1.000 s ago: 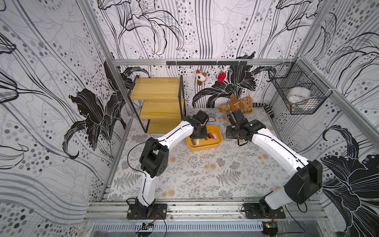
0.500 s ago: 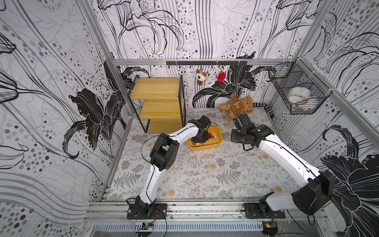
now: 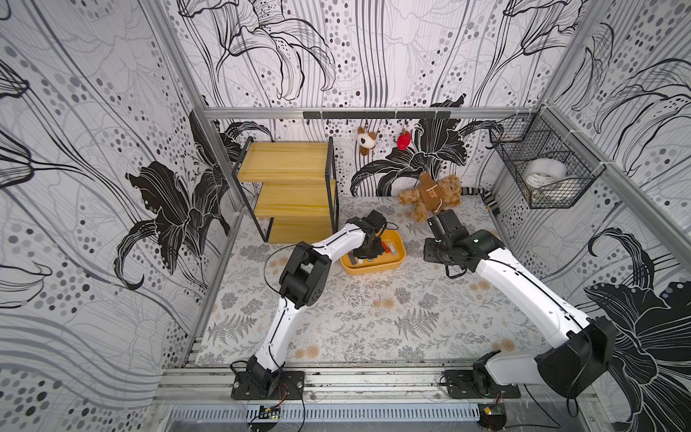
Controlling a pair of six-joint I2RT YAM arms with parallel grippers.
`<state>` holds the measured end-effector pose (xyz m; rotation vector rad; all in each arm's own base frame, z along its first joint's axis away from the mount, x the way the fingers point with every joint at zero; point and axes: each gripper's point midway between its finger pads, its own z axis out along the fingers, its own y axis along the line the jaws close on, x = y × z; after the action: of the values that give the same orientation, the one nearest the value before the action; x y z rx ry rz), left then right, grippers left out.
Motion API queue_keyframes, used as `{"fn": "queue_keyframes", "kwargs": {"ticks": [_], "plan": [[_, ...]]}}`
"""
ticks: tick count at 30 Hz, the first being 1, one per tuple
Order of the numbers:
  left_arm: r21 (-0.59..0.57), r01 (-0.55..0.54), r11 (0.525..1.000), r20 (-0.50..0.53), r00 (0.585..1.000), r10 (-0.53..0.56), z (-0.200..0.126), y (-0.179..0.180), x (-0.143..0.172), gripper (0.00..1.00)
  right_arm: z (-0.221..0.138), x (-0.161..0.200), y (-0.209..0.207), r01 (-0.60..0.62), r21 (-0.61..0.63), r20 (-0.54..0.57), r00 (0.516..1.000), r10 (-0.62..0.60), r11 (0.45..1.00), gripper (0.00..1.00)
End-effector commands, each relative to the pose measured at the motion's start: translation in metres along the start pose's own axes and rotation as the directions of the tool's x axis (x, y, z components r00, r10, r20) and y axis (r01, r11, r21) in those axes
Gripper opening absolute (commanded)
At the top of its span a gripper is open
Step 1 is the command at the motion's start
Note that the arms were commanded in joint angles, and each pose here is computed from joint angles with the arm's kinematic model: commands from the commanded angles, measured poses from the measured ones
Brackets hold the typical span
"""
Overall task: Put the usb flash drive into the storage box
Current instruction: Place the USB flash in the storage box.
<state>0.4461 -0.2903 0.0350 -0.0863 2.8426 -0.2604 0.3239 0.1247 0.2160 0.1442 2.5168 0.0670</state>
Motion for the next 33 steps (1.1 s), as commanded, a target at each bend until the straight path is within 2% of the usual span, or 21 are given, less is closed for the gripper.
{"fn": "queue_keyframes", "kwargs": {"ticks": [1, 10, 18, 24, 30, 33], "plan": [[-0.032, -0.002, 0.999, 0.001, 1.000, 0.002, 0.007, 0.008, 0.001, 0.00, -0.003, 0.003, -0.009, -0.011, 0.030, 0.000, 1.000, 0.011, 1.000, 0.43], [-0.061, 0.006, 0.998, -0.006, 1.000, -0.007, 0.011, 0.019, 0.001, 0.00, 0.003, 0.006, -0.006, -0.009, 0.019, -0.013, 1.000, 0.009, 1.000, 0.43], [-0.047, 0.007, 0.999, -0.003, 1.000, -0.007, 0.011, 0.016, -0.001, 0.23, 0.004, 0.011, -0.009, -0.014, 0.021, -0.018, 1.000, 0.015, 1.000, 0.43], [-0.045, 0.007, 0.999, -0.004, 1.000, -0.008, 0.009, 0.017, -0.001, 0.34, 0.006, 0.016, -0.010, -0.014, 0.024, -0.026, 1.000, 0.015, 1.000, 0.43], [-0.028, 0.010, 1.000, 0.019, 1.000, -0.009, -0.001, 0.012, -0.007, 0.35, 0.006, 0.015, -0.011, -0.015, 0.026, -0.024, 1.000, 0.016, 1.000, 0.43], [0.054, 0.017, 0.998, 0.088, 0.996, -0.022, -0.029, -0.004, -0.020, 0.35, 0.003, 0.013, -0.011, -0.019, 0.024, -0.013, 1.000, 0.019, 1.000, 0.43]]}}
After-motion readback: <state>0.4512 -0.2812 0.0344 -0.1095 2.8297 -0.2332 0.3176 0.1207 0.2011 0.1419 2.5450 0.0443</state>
